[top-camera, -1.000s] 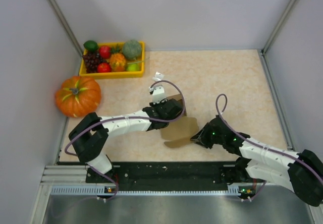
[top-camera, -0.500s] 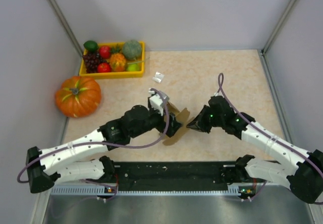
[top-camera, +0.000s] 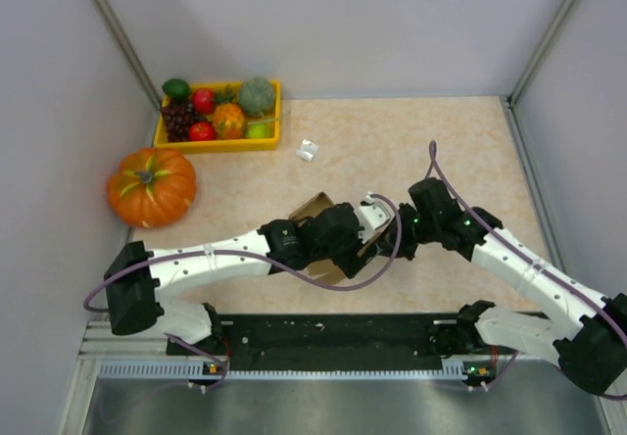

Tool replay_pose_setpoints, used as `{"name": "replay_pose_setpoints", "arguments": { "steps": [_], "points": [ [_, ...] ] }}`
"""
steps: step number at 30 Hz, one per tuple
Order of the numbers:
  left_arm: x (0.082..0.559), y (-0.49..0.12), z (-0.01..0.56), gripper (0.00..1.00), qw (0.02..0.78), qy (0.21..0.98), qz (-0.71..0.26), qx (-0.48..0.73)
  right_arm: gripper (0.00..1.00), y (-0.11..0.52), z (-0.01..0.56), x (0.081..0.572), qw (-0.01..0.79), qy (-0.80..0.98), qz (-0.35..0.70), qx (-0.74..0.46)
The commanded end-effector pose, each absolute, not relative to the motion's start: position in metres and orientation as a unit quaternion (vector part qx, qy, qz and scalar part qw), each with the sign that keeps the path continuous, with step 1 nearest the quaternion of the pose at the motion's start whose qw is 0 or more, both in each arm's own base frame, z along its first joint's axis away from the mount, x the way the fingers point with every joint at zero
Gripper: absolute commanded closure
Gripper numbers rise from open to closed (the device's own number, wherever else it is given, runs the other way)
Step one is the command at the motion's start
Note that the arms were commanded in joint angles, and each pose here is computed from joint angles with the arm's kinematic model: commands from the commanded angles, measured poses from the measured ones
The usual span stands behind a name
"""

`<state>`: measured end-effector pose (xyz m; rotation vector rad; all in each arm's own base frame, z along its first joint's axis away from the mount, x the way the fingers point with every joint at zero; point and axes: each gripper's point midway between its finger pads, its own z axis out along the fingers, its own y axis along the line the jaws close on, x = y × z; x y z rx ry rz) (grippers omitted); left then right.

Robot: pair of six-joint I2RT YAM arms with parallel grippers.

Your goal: Fold the paper box

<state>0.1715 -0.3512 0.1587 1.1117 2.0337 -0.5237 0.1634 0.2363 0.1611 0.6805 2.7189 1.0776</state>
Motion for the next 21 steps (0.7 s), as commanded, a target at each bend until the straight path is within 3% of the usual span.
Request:
{"name": "replay_pose_setpoints", "arguments": {
  "steps": [1, 2, 4, 5, 8, 9, 10, 14, 18, 21],
  "points": [
    [0.18, -0.349, 0.169, 0.23, 0.385, 0.79, -0.17, 0.447, 1.0, 0.237, 0.183, 0.164, 0.064, 0.893, 0.376, 0.24],
    [0.182, -0.349, 0.168, 0.26, 0.385, 0.79, -0.161, 0.449, 1.0, 0.236, 0.185, 0.165, 0.066, 0.891, 0.378, 0.243],
    [0.183, -0.351, 0.167, 0.49, 0.381, 0.793, -0.151, 0.45, 1.0, 0.234, 0.184, 0.166, 0.067, 0.891, 0.376, 0.245],
    [0.187, -0.354, 0.173, 0.59, 0.387, 0.799, -0.15, 0.435, 0.88, 0.231, 0.183, 0.171, 0.081, 0.895, 0.374, 0.229],
    [0.198, -0.352, 0.18, 0.84, 0.387, 0.822, -0.139, 0.394, 0.32, 0.204, 0.193, 0.206, 0.172, 0.9, 0.354, 0.187],
    [0.2, -0.352, 0.183, 0.93, 0.382, 0.83, -0.142, 0.38, 0.07, 0.19, 0.196, 0.215, 0.22, 0.905, 0.338, 0.136],
    [0.202, -0.345, 0.18, 1.0, 0.367, 0.846, -0.134, 0.362, 0.01, 0.186, 0.202, 0.221, 0.247, 0.901, 0.34, 0.104],
    [0.238, -0.33, 0.195, 1.0, 0.336, 0.908, -0.197, 0.156, 0.01, 0.164, 0.221, 0.234, 0.353, 0.886, 0.301, 0.026],
    [0.261, -0.319, 0.213, 1.0, 0.303, 0.908, -0.287, -0.031, 0.01, 0.15, 0.233, 0.237, 0.45, 0.846, 0.286, -0.015],
    [0.274, -0.299, 0.219, 1.0, 0.263, 0.881, -0.328, -0.219, 0.01, 0.18, 0.231, 0.217, 0.447, 0.818, 0.344, -0.112]
  ]
}}
